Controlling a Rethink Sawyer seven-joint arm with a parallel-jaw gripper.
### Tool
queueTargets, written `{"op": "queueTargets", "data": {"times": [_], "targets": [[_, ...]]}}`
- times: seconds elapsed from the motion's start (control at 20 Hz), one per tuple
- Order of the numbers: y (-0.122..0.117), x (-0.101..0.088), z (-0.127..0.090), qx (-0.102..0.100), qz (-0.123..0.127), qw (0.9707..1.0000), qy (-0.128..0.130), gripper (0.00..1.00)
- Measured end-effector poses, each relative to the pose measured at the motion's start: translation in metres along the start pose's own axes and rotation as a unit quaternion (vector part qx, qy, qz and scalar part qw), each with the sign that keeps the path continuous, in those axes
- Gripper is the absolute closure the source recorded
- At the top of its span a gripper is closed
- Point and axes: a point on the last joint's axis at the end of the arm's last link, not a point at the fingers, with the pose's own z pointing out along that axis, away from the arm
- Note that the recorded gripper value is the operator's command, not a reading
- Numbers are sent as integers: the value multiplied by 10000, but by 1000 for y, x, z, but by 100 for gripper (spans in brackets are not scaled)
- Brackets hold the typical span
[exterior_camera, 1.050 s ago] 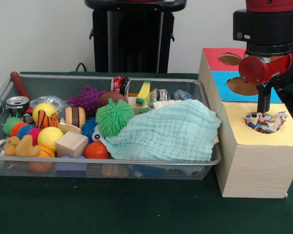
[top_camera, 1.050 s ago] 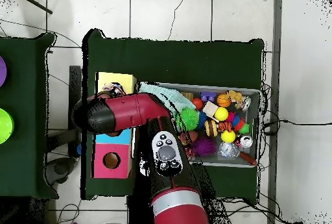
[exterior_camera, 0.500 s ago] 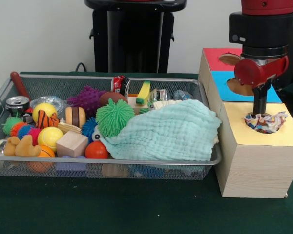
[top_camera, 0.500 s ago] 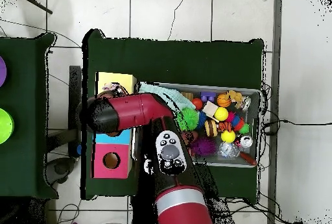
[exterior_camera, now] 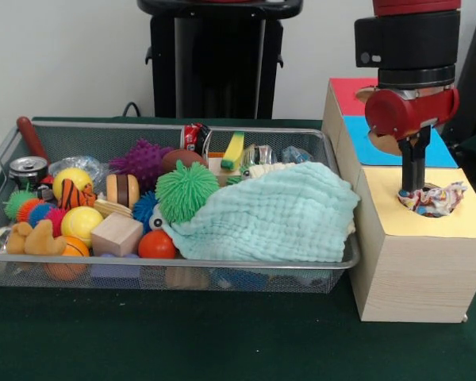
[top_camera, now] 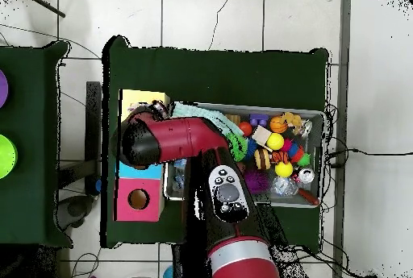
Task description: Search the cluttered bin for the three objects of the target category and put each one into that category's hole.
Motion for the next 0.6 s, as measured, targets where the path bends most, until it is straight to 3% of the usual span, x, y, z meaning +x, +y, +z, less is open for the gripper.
{"op": "queueTargets", "data": {"times": [0.25, 0.6], "targets": [[-10, 0, -2, 24, 110, 9998, -186, 100], [-11, 3, 2, -149, 225, 9994, -228, 100]]}}
